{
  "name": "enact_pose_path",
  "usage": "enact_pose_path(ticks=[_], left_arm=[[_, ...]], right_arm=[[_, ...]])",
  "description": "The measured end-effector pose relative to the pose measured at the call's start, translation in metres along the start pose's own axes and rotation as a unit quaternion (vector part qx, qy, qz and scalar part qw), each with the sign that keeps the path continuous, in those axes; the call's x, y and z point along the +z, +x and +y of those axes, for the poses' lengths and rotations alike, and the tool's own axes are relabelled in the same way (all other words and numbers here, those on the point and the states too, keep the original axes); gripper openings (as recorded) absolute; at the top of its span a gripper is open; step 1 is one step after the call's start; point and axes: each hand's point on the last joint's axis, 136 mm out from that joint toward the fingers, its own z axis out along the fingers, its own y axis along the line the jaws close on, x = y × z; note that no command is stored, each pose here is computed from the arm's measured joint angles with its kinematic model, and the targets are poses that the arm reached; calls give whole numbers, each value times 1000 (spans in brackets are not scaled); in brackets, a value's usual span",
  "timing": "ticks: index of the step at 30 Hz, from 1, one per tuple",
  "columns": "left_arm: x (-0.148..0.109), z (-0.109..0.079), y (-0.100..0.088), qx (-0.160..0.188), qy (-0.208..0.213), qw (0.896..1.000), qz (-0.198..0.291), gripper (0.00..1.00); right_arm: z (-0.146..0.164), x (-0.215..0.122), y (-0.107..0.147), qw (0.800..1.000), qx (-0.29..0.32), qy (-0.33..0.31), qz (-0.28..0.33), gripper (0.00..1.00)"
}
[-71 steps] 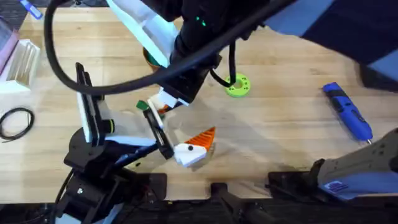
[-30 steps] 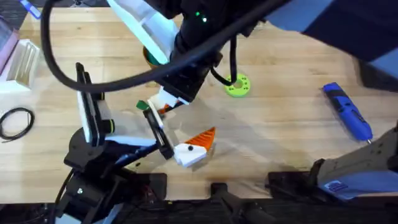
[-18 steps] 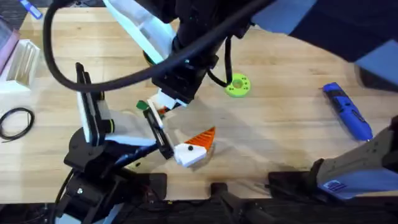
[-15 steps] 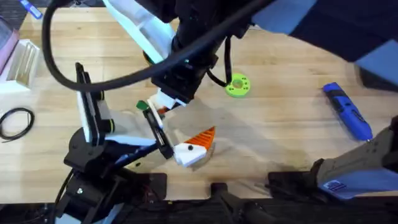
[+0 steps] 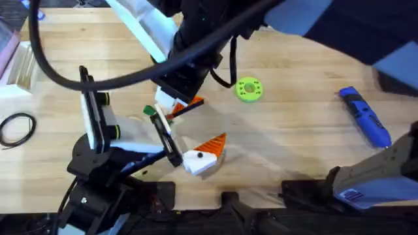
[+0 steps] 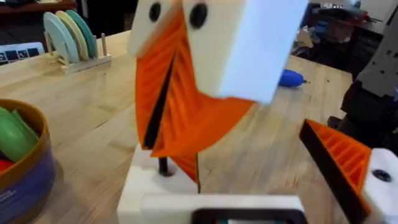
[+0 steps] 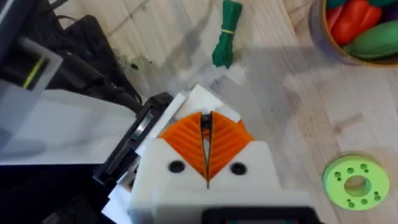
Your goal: Pick up the gripper from the table and insert it into the empty holder that is missing its gripper. Then pick up a screw, insert it into the mounting hole, and use the screwdriver to tighten it. Finally, clean up the table by picking up the vegetable and placing it into the bucket.
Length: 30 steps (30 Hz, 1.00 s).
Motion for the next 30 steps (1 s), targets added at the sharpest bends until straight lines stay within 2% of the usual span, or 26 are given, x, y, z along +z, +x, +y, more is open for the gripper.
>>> enact_pose_path(ticks=[13, 20, 30], left_arm=[[0, 0, 0, 0, 1, 1000, 0, 994], [0, 0, 0, 0, 1, 1000, 0, 993], [0, 0, 0, 0, 1, 1000, 0, 993]], right_arm=[[2, -4, 4, 1000, 2, -3, 9, 6], [4, -16, -7, 1000, -6, -1, -12, 6], [3, -16, 2, 1000, -9, 2, 7, 6]])
